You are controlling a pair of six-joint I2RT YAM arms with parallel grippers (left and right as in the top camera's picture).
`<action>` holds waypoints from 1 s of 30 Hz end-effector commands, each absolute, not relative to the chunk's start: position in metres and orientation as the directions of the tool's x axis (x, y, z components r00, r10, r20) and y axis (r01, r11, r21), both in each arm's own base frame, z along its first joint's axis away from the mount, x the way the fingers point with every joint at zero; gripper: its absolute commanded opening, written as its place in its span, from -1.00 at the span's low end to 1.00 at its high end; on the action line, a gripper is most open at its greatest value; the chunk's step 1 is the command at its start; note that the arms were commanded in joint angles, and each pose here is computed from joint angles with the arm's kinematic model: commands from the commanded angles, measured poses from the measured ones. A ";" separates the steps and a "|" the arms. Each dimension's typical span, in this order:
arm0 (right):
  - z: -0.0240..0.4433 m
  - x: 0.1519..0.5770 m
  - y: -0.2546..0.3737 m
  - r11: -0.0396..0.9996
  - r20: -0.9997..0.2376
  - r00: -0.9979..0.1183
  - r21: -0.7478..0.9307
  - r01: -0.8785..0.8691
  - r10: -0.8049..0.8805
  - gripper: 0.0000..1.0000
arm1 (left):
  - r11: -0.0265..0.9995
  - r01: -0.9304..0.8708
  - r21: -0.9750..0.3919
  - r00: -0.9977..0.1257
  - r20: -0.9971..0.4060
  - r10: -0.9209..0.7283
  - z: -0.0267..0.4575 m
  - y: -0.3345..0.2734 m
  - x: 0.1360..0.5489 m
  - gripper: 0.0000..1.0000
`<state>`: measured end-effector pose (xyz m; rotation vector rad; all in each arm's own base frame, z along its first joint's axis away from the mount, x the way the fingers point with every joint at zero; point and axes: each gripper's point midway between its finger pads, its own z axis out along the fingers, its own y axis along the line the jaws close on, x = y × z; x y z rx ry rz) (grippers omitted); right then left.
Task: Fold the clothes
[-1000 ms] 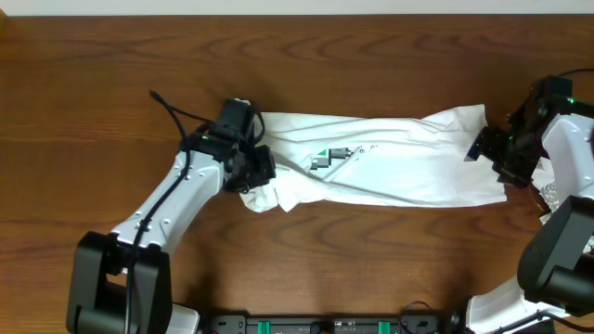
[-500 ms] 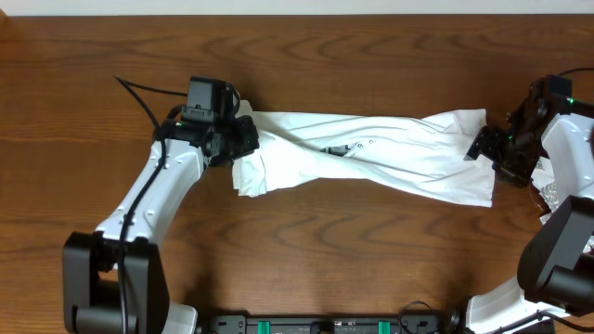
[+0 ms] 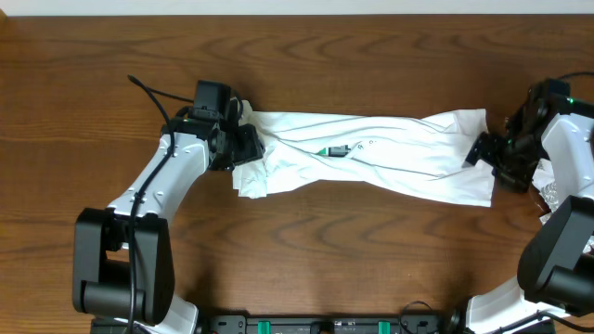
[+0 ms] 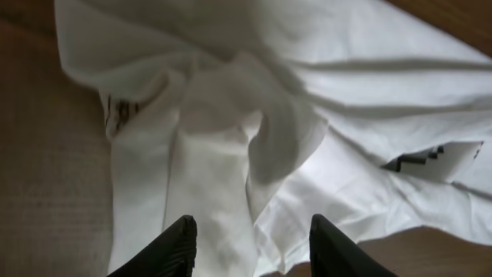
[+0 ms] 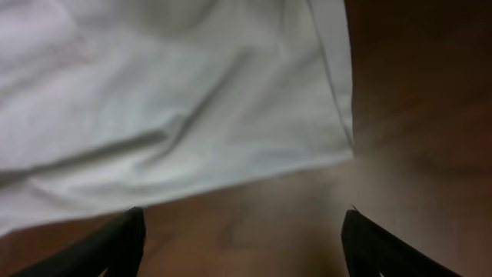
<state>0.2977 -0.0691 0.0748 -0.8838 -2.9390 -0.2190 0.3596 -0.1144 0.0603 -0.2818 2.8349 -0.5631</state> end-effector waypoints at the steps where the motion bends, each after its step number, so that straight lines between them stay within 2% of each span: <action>1: 0.077 0.286 -0.064 0.837 0.140 -0.841 0.103 0.538 0.523 0.61 | 0.919 -0.115 -0.376 -0.957 -0.206 -0.204 0.063 -0.111 0.360 -0.04; 6: 0.052 0.267 -0.065 0.825 0.177 -0.819 0.054 0.562 0.546 0.61 | 0.924 -0.117 -0.364 -0.966 -0.175 -0.191 0.060 -0.110 0.352 -0.03; 14: 0.009 0.278 -0.073 0.725 0.072 -0.728 0.075 0.685 0.681 0.52 | 0.926 -0.117 -0.359 -0.968 -0.165 -0.187 0.060 -0.109 0.349 -0.03; 20: -0.005 0.263 -0.085 0.676 0.045 -0.675 -0.006 0.737 0.737 0.37 | 0.926 -0.118 -0.359 -0.969 -0.163 -0.187 0.059 -0.109 0.348 -0.04; 22: -0.012 0.258 -0.088 0.654 0.030 -0.653 -0.029 0.756 0.757 0.27 | 0.926 -0.118 -0.359 -0.969 -0.164 -0.187 0.059 -0.109 0.348 -0.04; 30: -0.018 0.262 -0.095 0.647 -0.025 -0.648 -0.033 0.762 0.762 -0.60 | 0.926 -0.117 -0.359 -0.969 -0.164 -0.186 0.060 -0.109 0.349 -0.04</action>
